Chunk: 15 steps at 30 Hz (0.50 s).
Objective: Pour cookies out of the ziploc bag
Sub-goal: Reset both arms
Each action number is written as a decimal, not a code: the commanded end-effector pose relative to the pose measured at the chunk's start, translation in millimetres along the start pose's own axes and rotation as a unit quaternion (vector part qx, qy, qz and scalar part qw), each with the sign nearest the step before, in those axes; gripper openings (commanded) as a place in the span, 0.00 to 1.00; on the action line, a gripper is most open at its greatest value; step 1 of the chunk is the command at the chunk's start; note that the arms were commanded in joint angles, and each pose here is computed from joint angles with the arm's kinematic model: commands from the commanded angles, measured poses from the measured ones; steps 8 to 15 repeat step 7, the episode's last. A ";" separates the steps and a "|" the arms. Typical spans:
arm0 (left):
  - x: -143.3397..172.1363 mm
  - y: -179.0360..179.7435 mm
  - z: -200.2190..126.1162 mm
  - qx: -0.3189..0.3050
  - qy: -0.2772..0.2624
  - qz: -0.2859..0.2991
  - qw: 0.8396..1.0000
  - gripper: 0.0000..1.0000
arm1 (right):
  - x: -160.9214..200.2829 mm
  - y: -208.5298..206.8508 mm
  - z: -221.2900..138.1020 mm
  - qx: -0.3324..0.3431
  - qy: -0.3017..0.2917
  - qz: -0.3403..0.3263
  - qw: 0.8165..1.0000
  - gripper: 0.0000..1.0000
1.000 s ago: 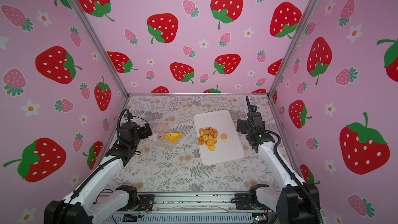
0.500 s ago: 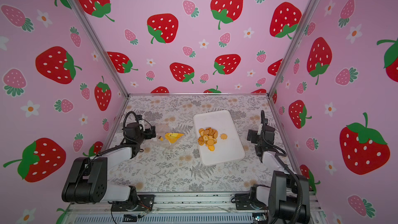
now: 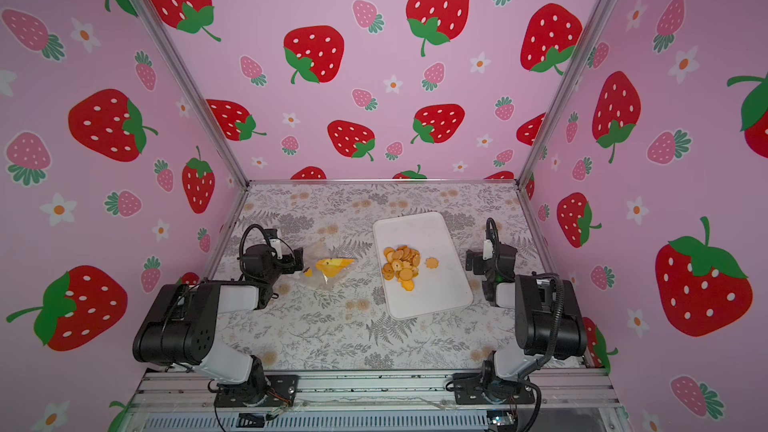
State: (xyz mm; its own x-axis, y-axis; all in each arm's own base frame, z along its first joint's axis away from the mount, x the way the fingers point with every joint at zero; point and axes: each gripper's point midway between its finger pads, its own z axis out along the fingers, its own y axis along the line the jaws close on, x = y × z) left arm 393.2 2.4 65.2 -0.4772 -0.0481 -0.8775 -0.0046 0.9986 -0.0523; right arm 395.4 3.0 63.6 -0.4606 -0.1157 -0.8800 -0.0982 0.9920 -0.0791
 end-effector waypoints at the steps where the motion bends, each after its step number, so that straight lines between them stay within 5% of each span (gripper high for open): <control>1: -23.4 -2.6 -0.1 0.008 -0.034 0.012 0.999 0.99 | -20.1 -0.5 -0.3 0.000 -0.032 -0.019 0.999 0.99; 15: -23.2 -0.7 -0.1 -0.001 -0.033 0.012 0.999 0.99 | -20.8 0.0 -1.0 0.000 -0.035 -0.020 0.999 0.99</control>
